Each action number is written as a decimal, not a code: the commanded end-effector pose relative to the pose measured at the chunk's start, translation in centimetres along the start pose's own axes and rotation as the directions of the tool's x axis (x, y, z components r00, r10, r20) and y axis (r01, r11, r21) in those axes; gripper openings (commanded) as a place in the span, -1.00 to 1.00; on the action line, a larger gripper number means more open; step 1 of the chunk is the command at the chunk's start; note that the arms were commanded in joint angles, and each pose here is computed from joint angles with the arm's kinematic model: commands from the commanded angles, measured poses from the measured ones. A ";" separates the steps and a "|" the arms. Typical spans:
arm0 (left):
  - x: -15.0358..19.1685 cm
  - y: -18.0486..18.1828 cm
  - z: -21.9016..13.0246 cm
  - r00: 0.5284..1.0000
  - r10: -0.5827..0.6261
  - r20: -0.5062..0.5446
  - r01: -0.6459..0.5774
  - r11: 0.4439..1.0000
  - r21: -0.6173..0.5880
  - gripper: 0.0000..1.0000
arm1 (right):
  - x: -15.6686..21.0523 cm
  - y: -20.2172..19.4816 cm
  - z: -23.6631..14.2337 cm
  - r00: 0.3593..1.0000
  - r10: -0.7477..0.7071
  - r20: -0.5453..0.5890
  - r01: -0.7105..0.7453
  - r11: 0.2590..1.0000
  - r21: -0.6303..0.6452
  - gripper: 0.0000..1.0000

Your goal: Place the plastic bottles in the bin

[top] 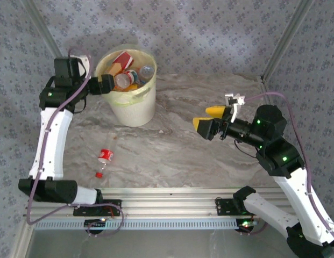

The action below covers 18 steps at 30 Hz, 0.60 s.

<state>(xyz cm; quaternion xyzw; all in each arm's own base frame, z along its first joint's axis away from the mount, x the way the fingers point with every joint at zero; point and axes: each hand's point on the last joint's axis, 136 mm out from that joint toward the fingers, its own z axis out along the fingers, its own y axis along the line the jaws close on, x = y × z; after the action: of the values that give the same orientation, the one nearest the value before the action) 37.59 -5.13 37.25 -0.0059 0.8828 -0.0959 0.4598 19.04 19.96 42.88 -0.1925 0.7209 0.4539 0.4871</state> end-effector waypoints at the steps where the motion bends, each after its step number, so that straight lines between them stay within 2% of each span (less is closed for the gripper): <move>1: 2.5 0.5 -1.8 0.999 -0.047 -0.021 0.046 0.998 -0.038 0.99 | 0.0 1.4 0.0 1.000 -0.003 -0.018 0.002 0.997 -0.076 1.00; 9: 10.3 0.5 -2.4 0.989 -0.074 -0.131 0.066 0.996 -0.065 0.99 | 1.5 1.1 0.9 0.997 0.025 -0.079 -0.032 0.995 -0.090 1.00; 16: 14.6 1.0 -2.5 0.975 -0.123 -0.185 0.110 0.991 -0.079 0.99 | 1.9 0.2 1.3 0.996 0.039 -0.082 -0.043 0.998 -0.048 1.00; 18: 16.1 1.8 -2.2 0.962 -0.151 -0.226 0.125 0.984 -0.123 0.99 | 3.6 -1.4 1.9 0.992 0.065 -0.112 -0.066 0.998 -0.003 1.00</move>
<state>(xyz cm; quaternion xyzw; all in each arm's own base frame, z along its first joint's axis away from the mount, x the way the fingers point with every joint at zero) 27.48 -5.21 26.45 -0.0535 0.9258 -0.0908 0.3631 19.00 21.39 40.83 -0.2097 0.7322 0.4706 0.4455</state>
